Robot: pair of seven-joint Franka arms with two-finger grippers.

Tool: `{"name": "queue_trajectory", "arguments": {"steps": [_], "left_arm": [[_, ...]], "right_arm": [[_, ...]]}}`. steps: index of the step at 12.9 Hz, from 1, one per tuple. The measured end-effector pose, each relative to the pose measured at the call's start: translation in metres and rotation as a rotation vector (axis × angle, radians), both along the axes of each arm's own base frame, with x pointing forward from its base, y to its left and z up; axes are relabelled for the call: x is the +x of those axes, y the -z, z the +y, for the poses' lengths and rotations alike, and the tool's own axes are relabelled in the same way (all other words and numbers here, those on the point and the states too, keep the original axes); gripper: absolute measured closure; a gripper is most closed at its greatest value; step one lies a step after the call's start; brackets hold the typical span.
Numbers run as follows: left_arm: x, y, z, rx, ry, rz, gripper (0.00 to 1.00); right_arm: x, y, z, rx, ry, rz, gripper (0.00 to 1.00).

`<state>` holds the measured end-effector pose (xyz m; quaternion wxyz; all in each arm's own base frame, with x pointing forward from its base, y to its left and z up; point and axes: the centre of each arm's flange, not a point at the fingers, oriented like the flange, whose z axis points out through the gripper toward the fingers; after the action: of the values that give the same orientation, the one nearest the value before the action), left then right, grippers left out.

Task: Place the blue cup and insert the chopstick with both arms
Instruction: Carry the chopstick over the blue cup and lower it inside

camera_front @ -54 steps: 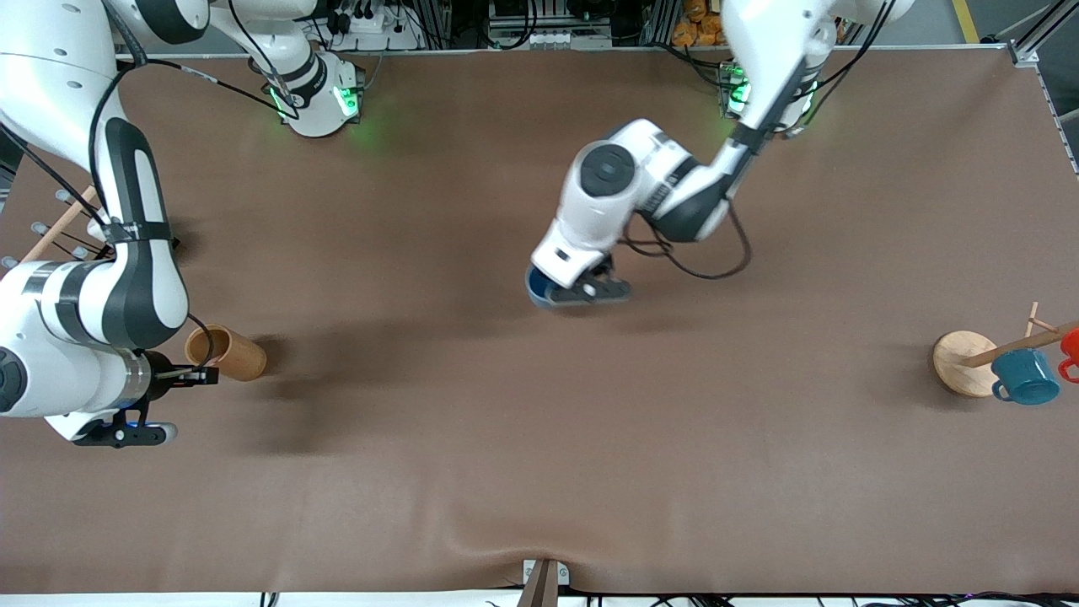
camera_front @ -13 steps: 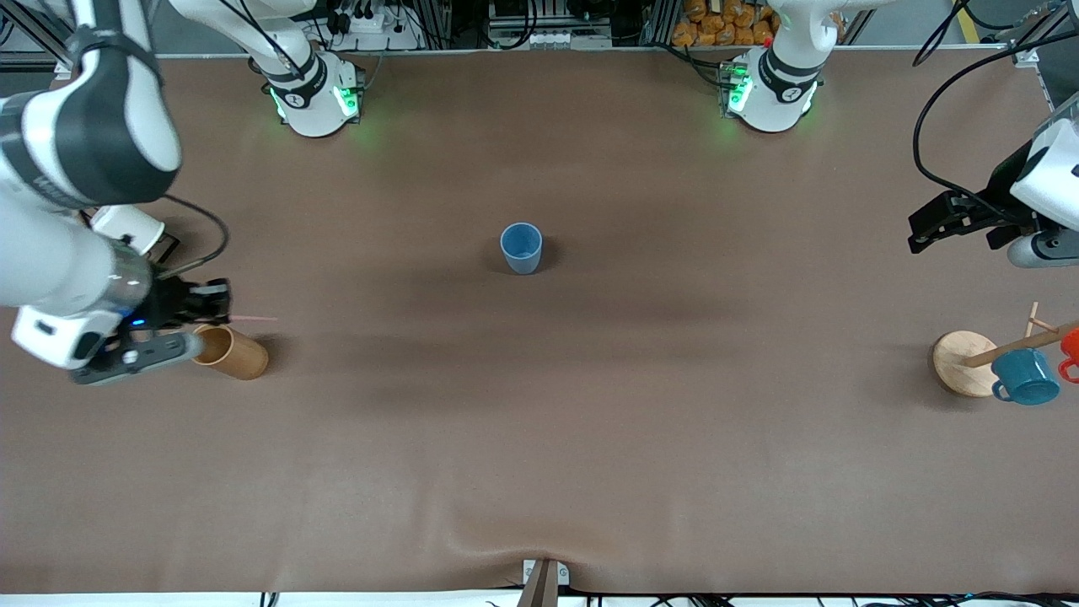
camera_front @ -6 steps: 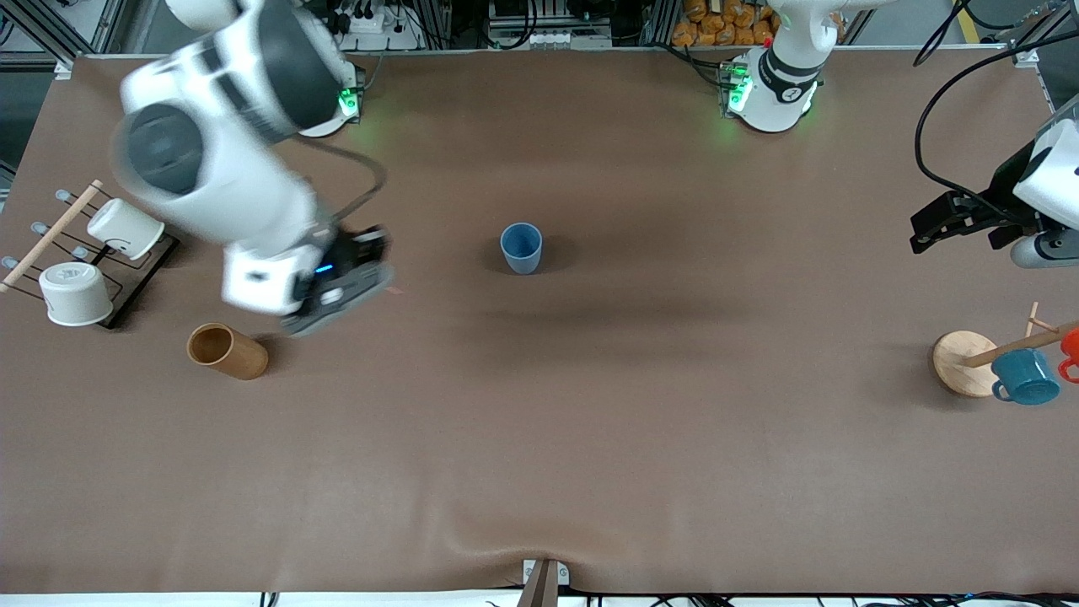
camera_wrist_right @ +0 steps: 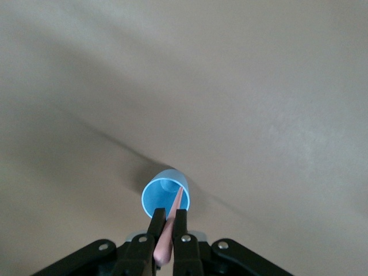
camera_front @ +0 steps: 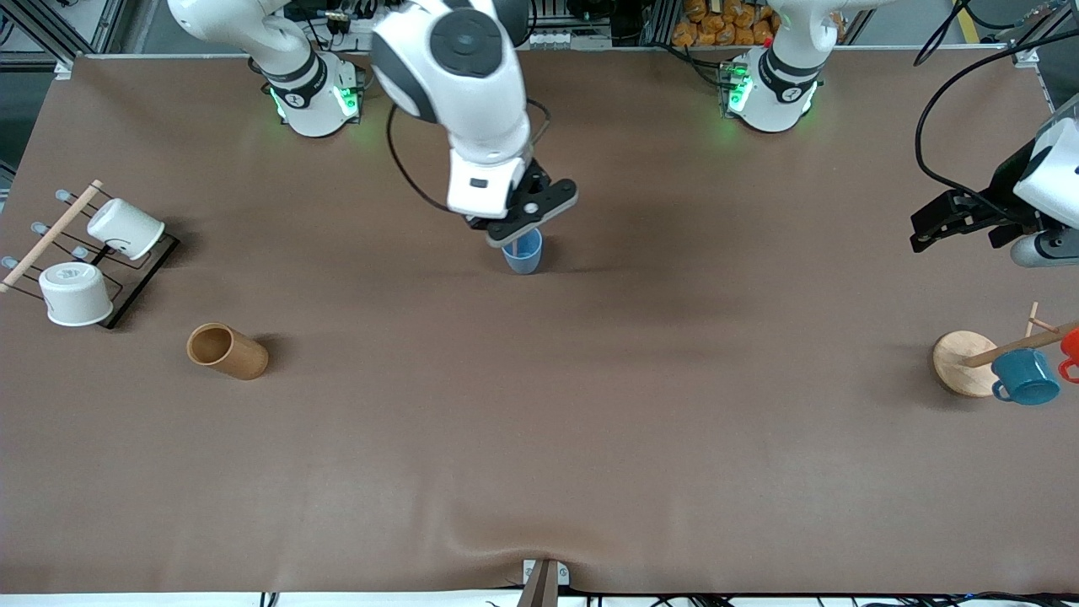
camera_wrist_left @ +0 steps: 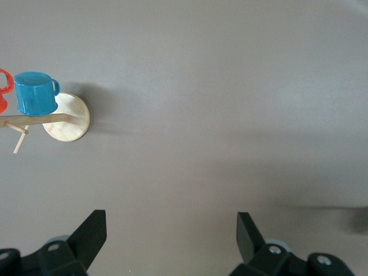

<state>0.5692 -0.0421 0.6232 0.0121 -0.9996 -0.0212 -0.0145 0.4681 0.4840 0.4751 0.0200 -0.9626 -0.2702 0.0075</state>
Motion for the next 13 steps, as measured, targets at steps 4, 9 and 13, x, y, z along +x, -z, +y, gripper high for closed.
{"name": "queue_trajectory", "arguments": {"steps": [4,9,13], "left_arm": [[-0.001,0.0,0.0,-0.001,0.0,0.001,0.0],[-0.002,0.001,0.0,0.0,-0.001,0.013,0.0],[-0.002,0.001,0.0,0.0,-0.001,0.014,0.0]], "right_arm": [[-0.003,0.021,-0.005,-0.036,0.012,0.03,0.9],[-0.027,0.03,0.014,-0.048,-0.001,0.042,0.9],[-0.036,0.04,0.025,-0.043,-0.003,0.037,0.9]]}}
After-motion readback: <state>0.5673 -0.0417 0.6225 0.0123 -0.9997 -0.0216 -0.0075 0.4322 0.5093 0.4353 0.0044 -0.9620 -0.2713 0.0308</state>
